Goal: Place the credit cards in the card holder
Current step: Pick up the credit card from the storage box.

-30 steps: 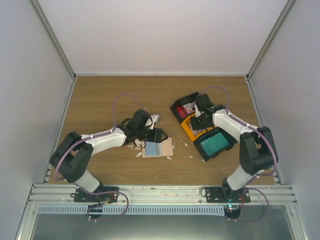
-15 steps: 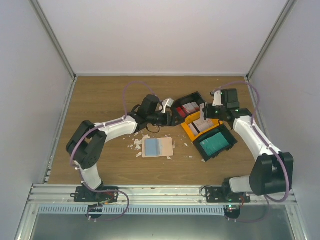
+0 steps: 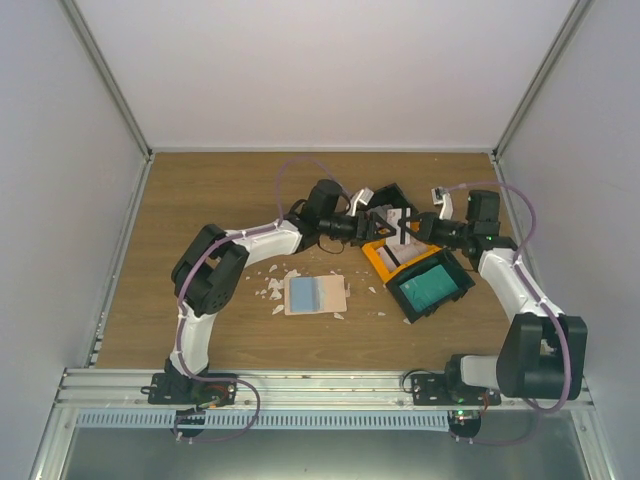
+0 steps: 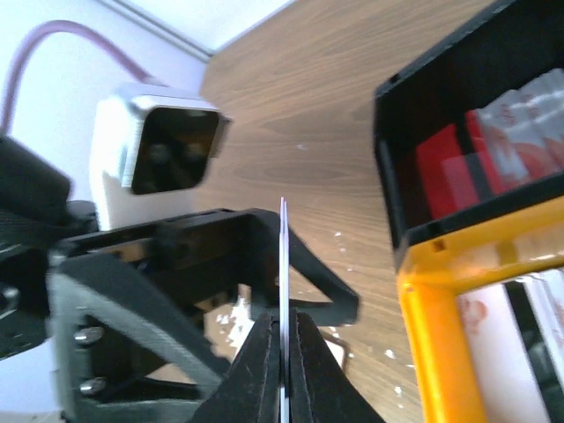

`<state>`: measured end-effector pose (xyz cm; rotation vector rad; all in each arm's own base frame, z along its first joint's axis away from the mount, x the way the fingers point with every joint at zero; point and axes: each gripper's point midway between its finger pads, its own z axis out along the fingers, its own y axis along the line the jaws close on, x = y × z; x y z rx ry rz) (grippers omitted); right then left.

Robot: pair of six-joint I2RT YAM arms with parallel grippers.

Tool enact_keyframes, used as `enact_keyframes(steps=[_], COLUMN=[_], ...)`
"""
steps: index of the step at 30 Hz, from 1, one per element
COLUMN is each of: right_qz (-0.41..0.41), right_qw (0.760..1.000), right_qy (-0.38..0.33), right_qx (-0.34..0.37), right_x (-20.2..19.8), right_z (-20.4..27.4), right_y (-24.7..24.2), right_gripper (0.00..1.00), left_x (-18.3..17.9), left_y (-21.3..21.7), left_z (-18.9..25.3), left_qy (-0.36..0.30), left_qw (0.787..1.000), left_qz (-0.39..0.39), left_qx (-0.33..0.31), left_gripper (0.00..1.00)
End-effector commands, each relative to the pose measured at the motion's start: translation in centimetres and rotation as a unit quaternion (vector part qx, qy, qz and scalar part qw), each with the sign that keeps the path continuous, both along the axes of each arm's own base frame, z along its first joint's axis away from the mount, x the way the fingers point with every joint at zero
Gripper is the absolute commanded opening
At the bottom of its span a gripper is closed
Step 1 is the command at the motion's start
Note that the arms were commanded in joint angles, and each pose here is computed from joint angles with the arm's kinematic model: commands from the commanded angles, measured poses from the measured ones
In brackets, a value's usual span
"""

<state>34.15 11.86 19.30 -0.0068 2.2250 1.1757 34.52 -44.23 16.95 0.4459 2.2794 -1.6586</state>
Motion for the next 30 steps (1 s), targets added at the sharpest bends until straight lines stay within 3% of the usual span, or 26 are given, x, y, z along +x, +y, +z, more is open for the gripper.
enact_keyframes(steps=[1,12,18,24,30], right_qz=[0.041,0.052,0.048,0.031,-0.008], right_qw=[0.997,0.995,0.995,0.995,0.995], right_qy=[-0.027,-0.013,-0.015,-0.036,-0.052], right_qx=[0.062,0.088,0.085,0.089,0.087], right_x=[-0.9,-1.2,-1.3,-2.3,-2.5], right_z=[2.7,2.8,2.7,2.8,3.1], right_y=[1.0,1.3,1.0,0.7,-0.5], right_gripper=[0.02,0.06,0.12,0.4,0.45], left_x=[-0.7,-2.3,-2.5,-3.0,-2.9], left_y=[-1.3,-1.5,-1.3,-0.5,0.3], left_z=[1.0,4.1,4.8,6.4,8.0], left_qy=[0.004,0.008,0.004,-0.008,-0.004], left_qw=[0.999,0.993,0.992,0.99,0.989], left_qz=[-0.03,-0.074,-0.078,-0.08,-0.081], left_qx=[-0.037,-0.093,-0.101,-0.112,-0.123], left_gripper=[0.79,0.34,0.01,0.0,0.0])
